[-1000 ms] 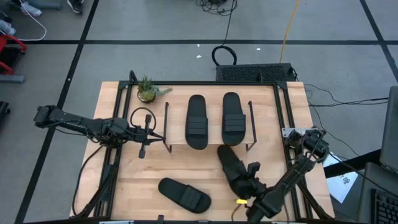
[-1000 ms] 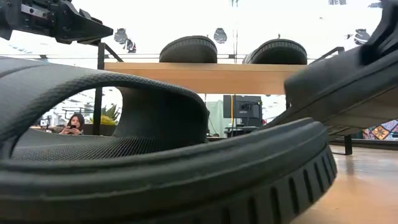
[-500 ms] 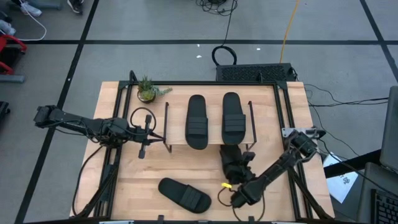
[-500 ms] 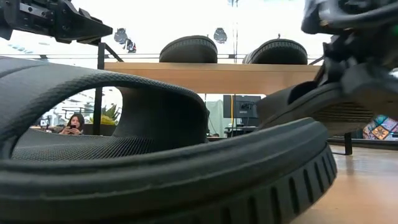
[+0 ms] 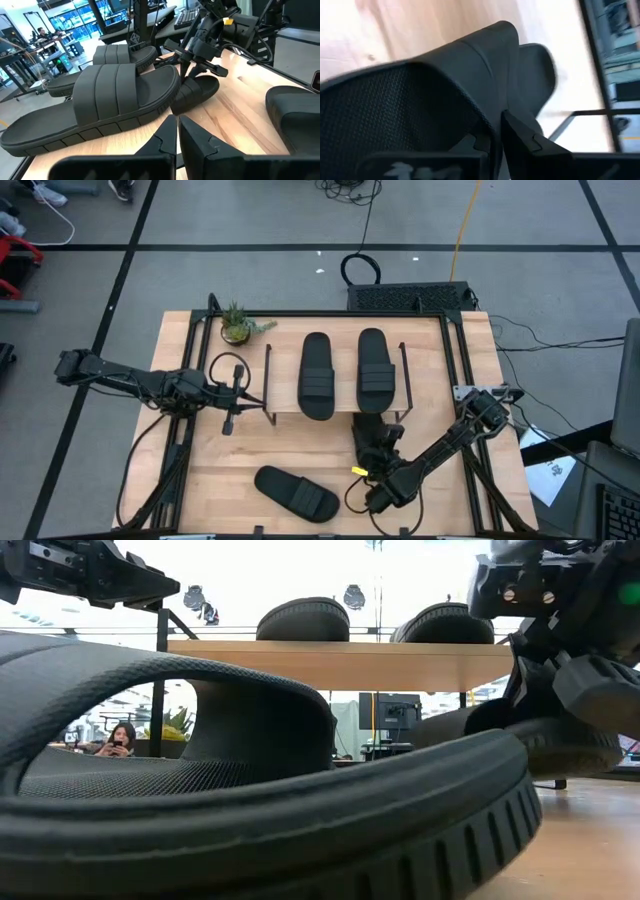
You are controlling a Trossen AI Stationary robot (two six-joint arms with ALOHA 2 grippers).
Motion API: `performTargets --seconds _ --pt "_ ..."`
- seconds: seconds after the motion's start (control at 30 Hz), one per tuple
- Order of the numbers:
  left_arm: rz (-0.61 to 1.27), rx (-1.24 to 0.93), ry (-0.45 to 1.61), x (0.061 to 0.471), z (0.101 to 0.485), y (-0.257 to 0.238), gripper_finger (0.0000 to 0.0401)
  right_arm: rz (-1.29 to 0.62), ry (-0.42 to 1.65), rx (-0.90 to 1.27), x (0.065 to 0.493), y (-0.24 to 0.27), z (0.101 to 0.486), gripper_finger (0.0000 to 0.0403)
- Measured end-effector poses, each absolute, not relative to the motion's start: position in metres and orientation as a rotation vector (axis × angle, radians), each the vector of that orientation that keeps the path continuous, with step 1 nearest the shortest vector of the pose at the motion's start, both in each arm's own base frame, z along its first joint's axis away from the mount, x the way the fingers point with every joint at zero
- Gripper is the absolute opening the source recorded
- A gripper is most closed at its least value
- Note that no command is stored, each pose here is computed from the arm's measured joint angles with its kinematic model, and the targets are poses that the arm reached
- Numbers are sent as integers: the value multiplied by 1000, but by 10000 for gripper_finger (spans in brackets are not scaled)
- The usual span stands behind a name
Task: Pick and place slides into the shelf
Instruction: Put the black slipper under the shelf
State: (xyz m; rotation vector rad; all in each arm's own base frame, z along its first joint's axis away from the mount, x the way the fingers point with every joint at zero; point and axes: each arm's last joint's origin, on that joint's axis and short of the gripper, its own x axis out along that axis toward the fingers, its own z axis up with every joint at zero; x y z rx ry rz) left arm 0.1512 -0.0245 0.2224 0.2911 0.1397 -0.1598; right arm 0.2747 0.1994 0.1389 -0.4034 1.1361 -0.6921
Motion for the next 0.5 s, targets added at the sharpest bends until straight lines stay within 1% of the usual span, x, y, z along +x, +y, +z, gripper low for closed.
performTargets --seconds 0.17,0.27,0.37,0.5 --pt "-160 288 140 151 222 -24 2 -647 1136 -348 279 204 136 25" --pt "-159 285 140 151 222 -24 6 -615 1135 -331 281 207 135 40" --pt "-159 282 140 151 222 -24 16 -629 1118 -302 282 207 135 75" --pt "-159 281 141 151 222 -24 23 -636 1093 -306 282 207 136 140"
